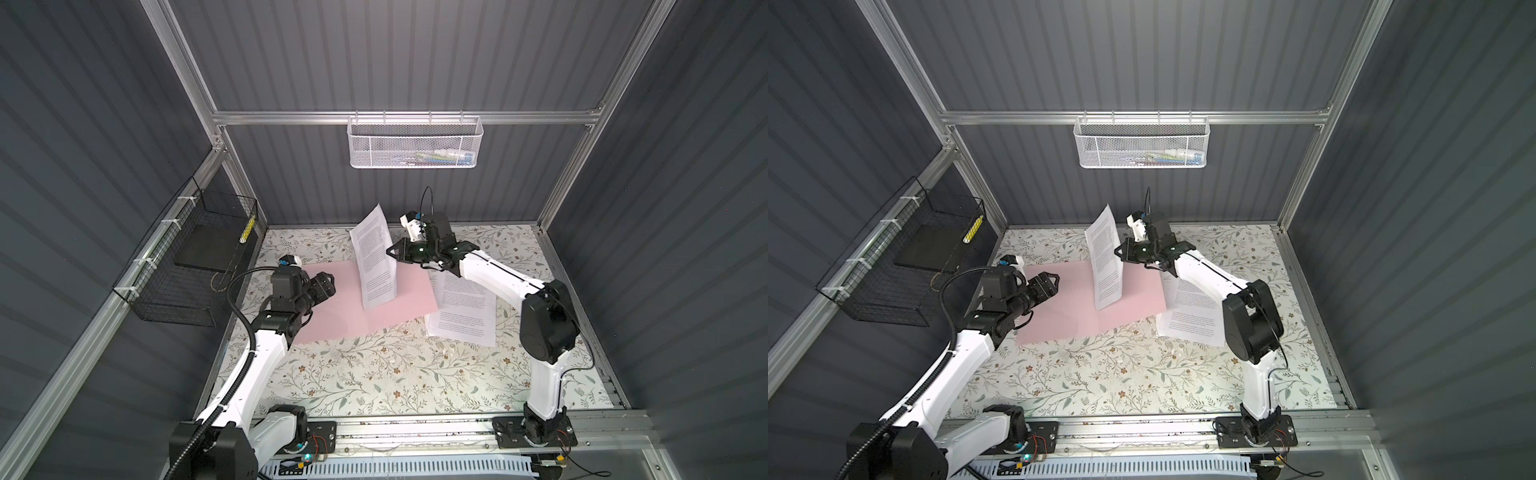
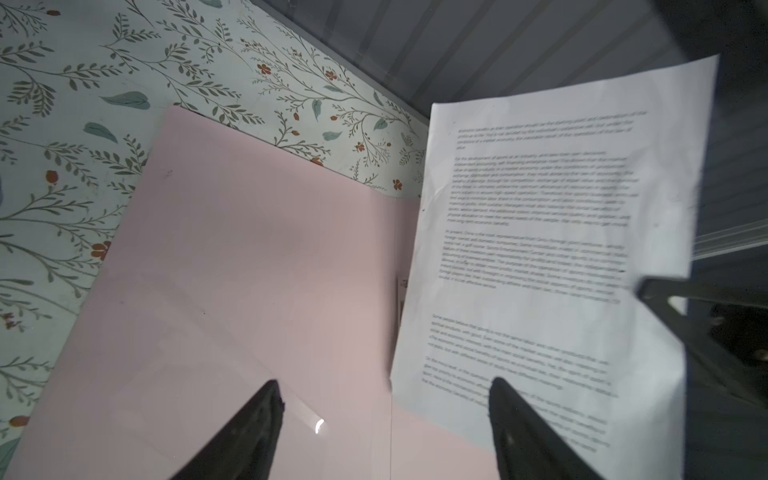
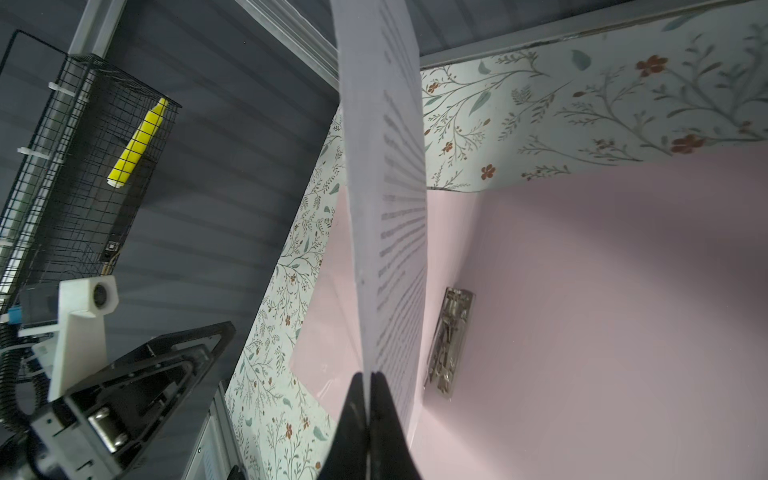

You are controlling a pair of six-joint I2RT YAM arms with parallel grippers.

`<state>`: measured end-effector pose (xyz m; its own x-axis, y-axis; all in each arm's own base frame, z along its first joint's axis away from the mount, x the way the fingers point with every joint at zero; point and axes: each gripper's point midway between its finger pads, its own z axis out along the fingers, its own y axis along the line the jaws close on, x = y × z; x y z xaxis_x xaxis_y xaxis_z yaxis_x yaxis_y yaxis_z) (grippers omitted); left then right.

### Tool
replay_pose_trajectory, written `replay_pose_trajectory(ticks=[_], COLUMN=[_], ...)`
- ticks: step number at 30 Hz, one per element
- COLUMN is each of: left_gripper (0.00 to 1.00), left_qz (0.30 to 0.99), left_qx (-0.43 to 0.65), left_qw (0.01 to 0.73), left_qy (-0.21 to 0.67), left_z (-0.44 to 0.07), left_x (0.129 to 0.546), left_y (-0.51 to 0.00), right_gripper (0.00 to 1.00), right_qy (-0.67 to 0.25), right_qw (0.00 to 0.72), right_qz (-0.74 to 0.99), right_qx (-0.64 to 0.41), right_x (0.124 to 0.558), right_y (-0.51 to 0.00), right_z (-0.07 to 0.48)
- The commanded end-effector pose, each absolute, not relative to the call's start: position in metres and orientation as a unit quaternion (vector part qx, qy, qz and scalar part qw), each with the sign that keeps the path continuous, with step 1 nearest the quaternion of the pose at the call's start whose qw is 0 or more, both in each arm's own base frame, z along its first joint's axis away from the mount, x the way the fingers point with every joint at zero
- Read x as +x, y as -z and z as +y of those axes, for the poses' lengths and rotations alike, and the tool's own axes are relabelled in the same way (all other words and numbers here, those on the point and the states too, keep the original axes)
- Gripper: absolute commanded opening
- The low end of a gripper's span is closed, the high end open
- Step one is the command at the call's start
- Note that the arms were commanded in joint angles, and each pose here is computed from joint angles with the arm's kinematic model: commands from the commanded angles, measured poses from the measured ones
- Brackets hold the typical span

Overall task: Put the files into the folder
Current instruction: 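Carry the lifted sheet over the folder clip with the right gripper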

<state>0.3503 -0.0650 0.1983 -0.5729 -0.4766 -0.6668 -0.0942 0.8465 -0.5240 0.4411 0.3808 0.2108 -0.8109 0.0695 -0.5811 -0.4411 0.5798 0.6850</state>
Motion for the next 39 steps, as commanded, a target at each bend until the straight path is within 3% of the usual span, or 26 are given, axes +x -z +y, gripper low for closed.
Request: replay_pose_trajectory(ticks=[1,16,39], left_gripper=[0.8,0.8,0.78], left_qz=[0.848,0.855,0.862], left_qx=[-0.16,-0.155,-0.166], left_qw=[0.422,0.423,0.414], left_qy=[0.278,0.257,0.243], left_z=[-0.077,-0.072,-0.067], left_x=[0.355,0.358,0.35], left_y=[-0.2,-0.19,-0.175], right_gripper=[0.0,0.0,0.0], right_qy=[-0.494,-0.494,-0.514], right_qw=[0.308,0.286,0.255], right_qz=[0.803,0.807,0.807], right_qx=[-0.129,-0.153,-0.142], right_x=[0.454,0.463,0.445], right_y=[-0.225,-0.166,-0.12], right_z=[0.41,0.451,0.494])
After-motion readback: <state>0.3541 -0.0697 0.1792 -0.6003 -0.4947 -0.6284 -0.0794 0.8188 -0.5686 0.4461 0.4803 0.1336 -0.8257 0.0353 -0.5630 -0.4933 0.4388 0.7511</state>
